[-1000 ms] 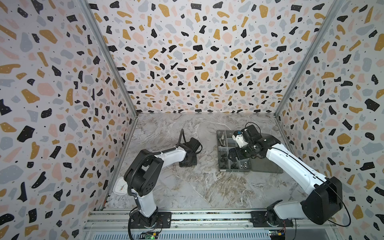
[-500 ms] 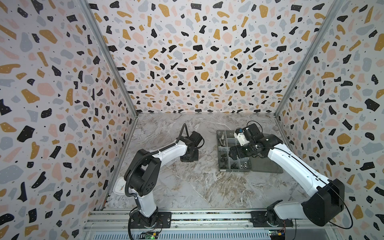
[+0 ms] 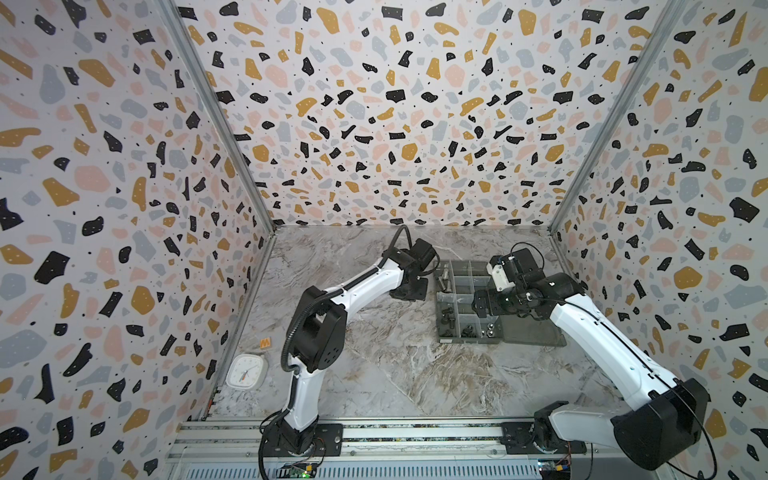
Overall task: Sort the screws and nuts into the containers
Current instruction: 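Lift the brass screw with the left gripper toward the organizer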
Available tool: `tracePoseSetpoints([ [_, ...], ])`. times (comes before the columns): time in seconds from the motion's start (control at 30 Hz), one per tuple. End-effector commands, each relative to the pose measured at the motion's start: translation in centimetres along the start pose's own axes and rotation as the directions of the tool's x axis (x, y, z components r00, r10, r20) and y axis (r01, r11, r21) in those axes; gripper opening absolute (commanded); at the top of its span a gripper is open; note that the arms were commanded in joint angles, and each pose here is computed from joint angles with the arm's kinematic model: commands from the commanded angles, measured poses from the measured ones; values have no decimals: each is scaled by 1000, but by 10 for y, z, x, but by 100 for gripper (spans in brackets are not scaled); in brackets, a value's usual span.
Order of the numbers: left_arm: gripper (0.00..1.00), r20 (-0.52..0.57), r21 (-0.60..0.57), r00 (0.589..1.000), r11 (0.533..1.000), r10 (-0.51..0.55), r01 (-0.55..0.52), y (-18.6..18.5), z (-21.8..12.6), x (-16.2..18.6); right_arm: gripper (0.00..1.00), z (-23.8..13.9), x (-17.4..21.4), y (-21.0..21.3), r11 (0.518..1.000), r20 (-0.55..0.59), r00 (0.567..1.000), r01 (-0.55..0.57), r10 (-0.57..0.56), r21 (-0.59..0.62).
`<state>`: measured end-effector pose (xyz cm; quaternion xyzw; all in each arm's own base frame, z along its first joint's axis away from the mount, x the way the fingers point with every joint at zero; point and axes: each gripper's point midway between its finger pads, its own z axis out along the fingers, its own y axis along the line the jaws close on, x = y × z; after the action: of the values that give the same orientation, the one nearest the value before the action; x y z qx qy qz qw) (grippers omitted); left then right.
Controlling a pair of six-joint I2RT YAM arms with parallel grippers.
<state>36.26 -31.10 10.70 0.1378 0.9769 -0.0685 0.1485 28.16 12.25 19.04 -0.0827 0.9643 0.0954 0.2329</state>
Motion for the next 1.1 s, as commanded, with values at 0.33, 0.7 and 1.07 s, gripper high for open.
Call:
tracePoseSetpoints([
  [0.33, 0, 63, 318, 995, 943, 80, -96, -123, 3, -23, 99, -31, 17, -55, 985, 10, 993, -120, 119, 126],
  [0.7, 0, 85, 408, 993, 907, 77, -105, -155, 12, -28, 99, -37, 25, -61, 981, -9, 992, -119, 122, 150],
  [1.07, 0, 69, 416, 994, 904, 81, -103, -159, 27, -25, 99, -39, 23, -62, 980, -8, 993, -117, 120, 158],
])
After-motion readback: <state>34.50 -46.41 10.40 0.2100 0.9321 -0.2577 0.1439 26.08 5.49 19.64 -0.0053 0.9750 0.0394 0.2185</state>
